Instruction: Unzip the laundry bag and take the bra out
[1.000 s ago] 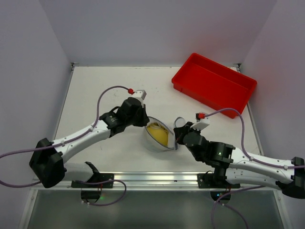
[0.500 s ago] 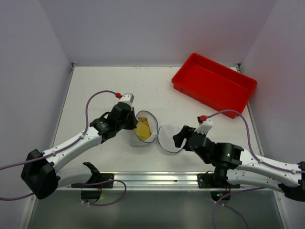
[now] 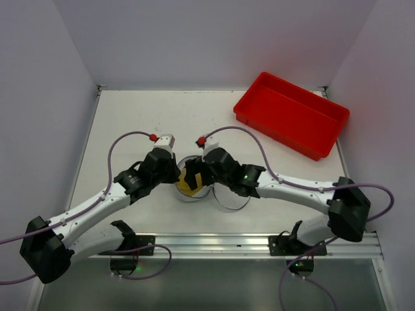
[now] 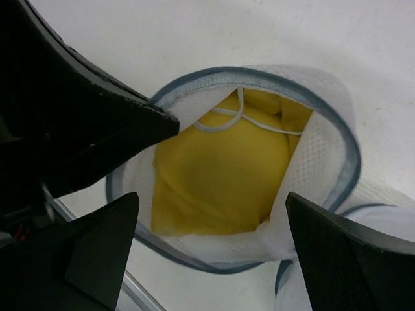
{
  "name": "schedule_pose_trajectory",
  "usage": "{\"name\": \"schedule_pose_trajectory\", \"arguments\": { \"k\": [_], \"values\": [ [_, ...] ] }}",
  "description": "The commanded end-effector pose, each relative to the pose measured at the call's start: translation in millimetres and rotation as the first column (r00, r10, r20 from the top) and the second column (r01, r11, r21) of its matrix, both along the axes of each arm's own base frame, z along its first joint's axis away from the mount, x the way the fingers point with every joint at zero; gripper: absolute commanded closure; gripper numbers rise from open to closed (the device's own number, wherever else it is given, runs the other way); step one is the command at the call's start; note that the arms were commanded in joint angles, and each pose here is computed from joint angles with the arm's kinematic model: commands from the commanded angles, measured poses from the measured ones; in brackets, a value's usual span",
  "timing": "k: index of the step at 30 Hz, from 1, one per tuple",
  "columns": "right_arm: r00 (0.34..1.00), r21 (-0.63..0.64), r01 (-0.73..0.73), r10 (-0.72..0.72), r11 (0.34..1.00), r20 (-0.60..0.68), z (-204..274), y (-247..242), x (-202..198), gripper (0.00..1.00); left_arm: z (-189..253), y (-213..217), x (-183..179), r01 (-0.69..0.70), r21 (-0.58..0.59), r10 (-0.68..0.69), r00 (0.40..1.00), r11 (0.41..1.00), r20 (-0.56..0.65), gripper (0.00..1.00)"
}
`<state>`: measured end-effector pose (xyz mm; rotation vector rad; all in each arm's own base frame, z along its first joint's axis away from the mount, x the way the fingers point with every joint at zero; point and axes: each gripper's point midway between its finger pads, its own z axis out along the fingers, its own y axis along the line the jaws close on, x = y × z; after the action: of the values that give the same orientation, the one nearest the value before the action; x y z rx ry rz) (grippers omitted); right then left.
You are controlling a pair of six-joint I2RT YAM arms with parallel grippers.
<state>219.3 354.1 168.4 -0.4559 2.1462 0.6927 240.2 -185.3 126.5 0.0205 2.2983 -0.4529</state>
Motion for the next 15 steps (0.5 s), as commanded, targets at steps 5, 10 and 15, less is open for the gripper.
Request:
{"name": "schedule_pose_trajectory", "arguments": {
  "k": [5,10,15],
  "values": [
    [0.955,-0.018,-0.294,0.294,0.956,0.026,-30.1,59.3,-6.0,0.01,-0.7,13.0,-0.4,-0.069,0.001,0.069,0.997,0.998,0.016,1.00],
    [0.956,-0.055,-0.291,0.292,0.955,0.018,-58.6,61.7,-1.1,0.02,-5.8,15.9,0.2,-0.079,-0.001,0.079,0.997,0.997,0.008,1.00],
    [0.977,-0.071,-0.198,0.202,0.978,0.060,-64.7,56.9,16.4,0.04,-7.1,14.7,-1.2,-0.079,-0.019,0.079,0.997,0.997,-0.004,1.00]
  ]
}}
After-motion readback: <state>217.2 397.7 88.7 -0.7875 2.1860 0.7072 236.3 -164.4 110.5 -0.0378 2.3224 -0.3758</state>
